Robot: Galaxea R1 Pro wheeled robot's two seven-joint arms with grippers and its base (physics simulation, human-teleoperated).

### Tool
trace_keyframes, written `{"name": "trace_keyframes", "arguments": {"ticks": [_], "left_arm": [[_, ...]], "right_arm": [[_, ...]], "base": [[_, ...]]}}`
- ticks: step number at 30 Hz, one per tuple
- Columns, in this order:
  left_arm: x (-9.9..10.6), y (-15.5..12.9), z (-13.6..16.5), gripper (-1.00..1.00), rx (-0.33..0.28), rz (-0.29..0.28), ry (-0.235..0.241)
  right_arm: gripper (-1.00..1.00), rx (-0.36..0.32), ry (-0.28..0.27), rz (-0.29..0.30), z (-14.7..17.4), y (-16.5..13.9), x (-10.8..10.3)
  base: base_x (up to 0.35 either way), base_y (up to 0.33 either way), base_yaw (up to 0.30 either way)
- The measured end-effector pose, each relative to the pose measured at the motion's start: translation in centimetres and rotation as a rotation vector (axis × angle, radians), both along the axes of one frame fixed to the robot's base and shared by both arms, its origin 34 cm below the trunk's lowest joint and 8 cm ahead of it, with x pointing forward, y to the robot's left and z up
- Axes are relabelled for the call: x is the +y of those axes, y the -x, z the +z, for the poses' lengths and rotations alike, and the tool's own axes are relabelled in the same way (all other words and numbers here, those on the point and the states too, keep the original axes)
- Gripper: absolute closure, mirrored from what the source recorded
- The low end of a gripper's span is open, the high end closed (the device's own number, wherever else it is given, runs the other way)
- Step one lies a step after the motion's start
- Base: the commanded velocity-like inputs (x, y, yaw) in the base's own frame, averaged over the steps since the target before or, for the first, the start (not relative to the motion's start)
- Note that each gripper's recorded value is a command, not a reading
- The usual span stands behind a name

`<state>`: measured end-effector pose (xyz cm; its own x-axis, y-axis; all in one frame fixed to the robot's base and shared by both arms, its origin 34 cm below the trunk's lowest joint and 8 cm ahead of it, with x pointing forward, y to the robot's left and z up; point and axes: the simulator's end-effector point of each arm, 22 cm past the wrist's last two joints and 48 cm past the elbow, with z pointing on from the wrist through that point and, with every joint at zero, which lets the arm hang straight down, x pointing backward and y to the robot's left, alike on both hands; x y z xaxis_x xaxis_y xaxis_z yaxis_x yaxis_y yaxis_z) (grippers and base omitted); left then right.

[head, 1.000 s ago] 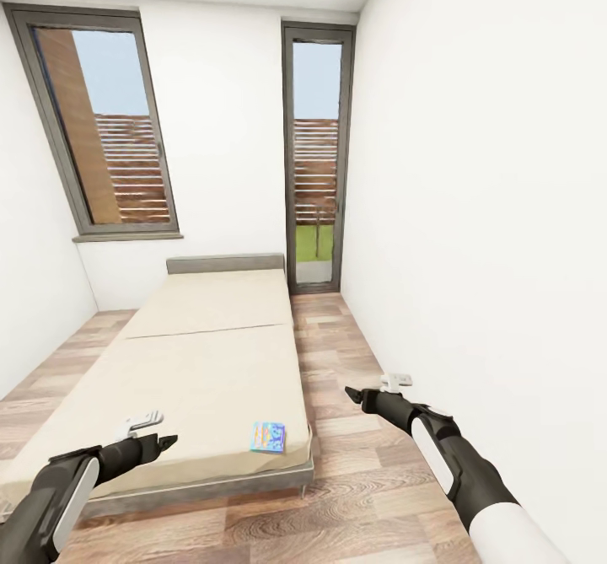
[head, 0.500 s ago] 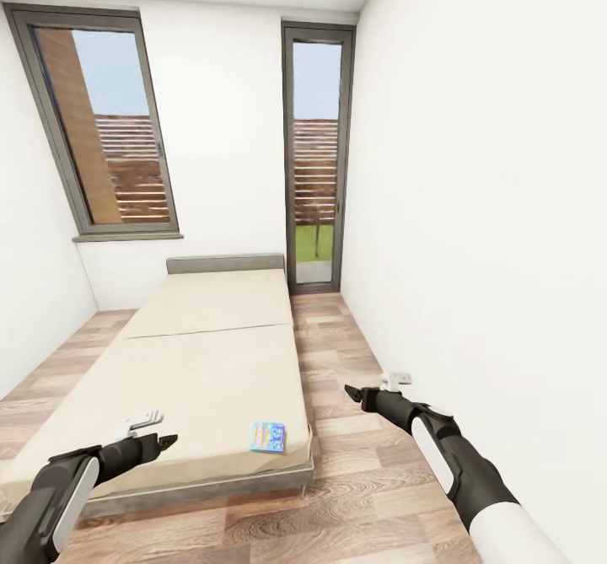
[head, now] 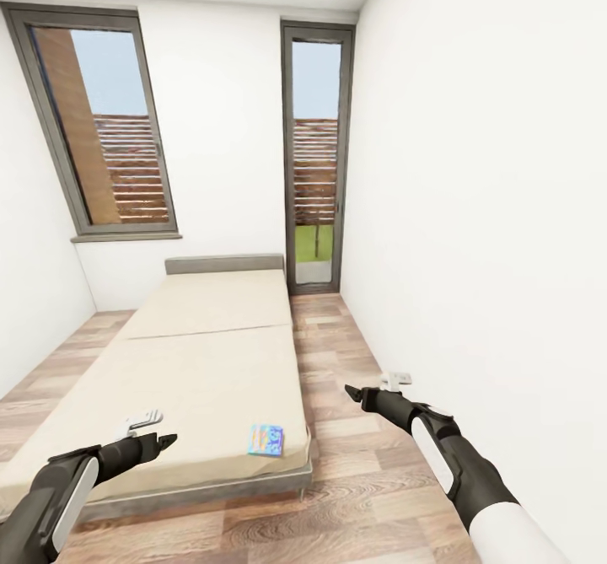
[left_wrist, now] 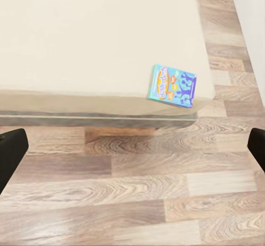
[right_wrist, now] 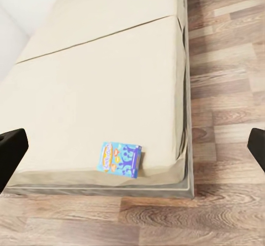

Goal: Put all the toys in the child's room - the three board games (two on the bed and one on the table), the two jigsaw puzzles on the table, and the tennis ball on the table - inside the toy box on the table in the child's room.

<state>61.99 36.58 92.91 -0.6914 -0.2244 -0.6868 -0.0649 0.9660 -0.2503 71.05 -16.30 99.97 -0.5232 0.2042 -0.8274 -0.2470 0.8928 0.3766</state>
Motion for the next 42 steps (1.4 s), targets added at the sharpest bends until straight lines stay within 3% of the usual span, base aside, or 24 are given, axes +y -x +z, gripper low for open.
{"name": "trace_keyframes", "arguments": {"ticks": [25,42], "left_arm": [[-0.3,0.0,-0.1,-1.00,0.000,-0.003,0.003],[-0.3,0.0,-0.7,-1.00,0.012,-0.004,0.005]], "right_arm": [[-1.00,0.007,0.005,0.000,-0.4,0.1,0.1],[-1.00,0.023,0.005,0.002,-1.2,0.1,0.3]], "base": [[0.148,-0.126,0.000],[-0.009,-0.014,0.000]]}}
